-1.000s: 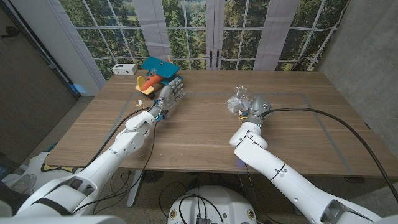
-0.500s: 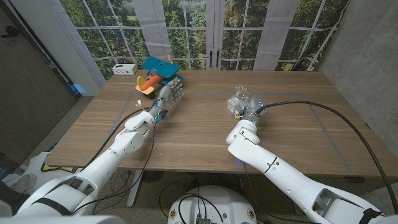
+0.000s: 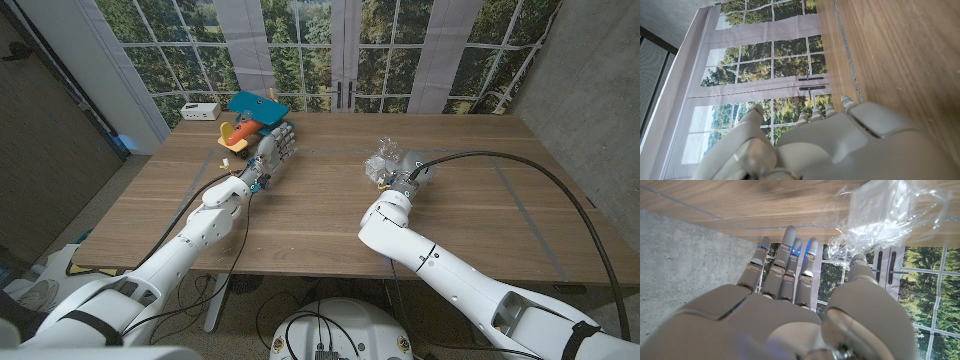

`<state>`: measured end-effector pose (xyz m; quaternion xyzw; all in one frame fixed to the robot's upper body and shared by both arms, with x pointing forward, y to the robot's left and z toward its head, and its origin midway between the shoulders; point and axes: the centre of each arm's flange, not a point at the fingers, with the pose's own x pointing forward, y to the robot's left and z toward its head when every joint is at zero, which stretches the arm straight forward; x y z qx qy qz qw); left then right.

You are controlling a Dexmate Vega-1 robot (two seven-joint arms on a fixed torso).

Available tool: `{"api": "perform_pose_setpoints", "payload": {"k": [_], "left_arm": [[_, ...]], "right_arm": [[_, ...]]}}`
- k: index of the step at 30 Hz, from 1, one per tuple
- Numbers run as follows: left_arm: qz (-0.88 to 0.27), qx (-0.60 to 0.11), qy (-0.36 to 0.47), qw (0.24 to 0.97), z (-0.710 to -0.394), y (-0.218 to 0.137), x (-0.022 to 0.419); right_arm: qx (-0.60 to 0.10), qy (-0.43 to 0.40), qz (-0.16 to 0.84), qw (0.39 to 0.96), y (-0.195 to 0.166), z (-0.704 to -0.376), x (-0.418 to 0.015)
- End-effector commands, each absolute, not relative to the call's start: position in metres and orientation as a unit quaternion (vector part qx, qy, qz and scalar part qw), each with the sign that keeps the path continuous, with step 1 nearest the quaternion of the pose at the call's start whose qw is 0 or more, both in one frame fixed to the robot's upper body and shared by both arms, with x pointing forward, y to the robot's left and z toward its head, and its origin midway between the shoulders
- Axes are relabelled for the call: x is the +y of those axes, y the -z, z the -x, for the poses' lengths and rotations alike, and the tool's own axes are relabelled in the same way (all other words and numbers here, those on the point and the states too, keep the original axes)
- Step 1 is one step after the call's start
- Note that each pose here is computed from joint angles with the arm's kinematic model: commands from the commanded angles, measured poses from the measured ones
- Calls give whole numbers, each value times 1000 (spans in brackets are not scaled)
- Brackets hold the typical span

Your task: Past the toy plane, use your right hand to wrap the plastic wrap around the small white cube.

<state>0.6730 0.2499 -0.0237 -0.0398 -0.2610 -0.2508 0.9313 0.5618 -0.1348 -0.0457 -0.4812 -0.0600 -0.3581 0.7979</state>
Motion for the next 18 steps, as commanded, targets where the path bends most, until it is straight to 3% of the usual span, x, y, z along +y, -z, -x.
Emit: {"api": "perform_pose_setpoints", "payload": {"k": [1, 9, 18], "left_arm": [[38, -261, 249, 932, -673, 21, 247], [40, -258, 246, 933, -672, 22, 247], [39, -261, 246, 933, -671, 22, 245]], "right_arm": [[-54, 299, 486, 819, 41, -561, -136], [-79, 247, 458, 850, 39, -562, -141], [-82, 263, 455, 847, 37, -562, -142]]}}
